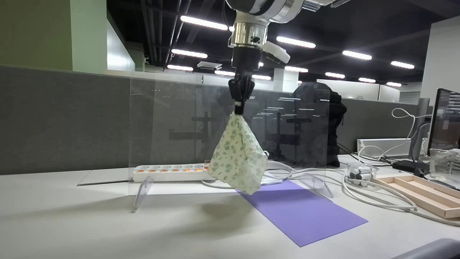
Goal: Hang the cloth on the transparent screen
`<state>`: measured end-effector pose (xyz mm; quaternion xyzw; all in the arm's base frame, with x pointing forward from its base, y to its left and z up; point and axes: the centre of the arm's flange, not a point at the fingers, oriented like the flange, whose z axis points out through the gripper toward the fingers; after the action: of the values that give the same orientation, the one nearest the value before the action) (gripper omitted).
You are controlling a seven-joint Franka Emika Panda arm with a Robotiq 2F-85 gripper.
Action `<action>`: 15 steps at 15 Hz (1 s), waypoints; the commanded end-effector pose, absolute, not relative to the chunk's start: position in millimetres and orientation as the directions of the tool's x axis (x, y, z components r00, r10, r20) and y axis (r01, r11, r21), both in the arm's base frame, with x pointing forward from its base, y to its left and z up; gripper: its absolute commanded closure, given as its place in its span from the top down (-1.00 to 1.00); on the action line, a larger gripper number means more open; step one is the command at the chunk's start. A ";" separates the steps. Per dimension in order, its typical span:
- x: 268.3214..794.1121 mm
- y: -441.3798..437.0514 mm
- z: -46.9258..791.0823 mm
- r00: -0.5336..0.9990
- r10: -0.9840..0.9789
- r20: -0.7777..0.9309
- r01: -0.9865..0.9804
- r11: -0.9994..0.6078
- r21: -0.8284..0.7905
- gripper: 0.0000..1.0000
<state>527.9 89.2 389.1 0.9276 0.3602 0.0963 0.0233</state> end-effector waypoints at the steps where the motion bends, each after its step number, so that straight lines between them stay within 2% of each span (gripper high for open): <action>1: 528.0 112.5 419.0 0.698 0.676 0.236 0.667 -0.734 0.131 -1.00; 7: 542.7 139.3 485.4 0.636 0.675 0.375 0.645 -0.731 0.221 -1.00; 15: 583.1 142.9 597.3 0.573 0.596 0.563 0.479 -0.801 0.359 -1.00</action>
<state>561.2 139.3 560.0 0.8840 0.3377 0.3167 0.0644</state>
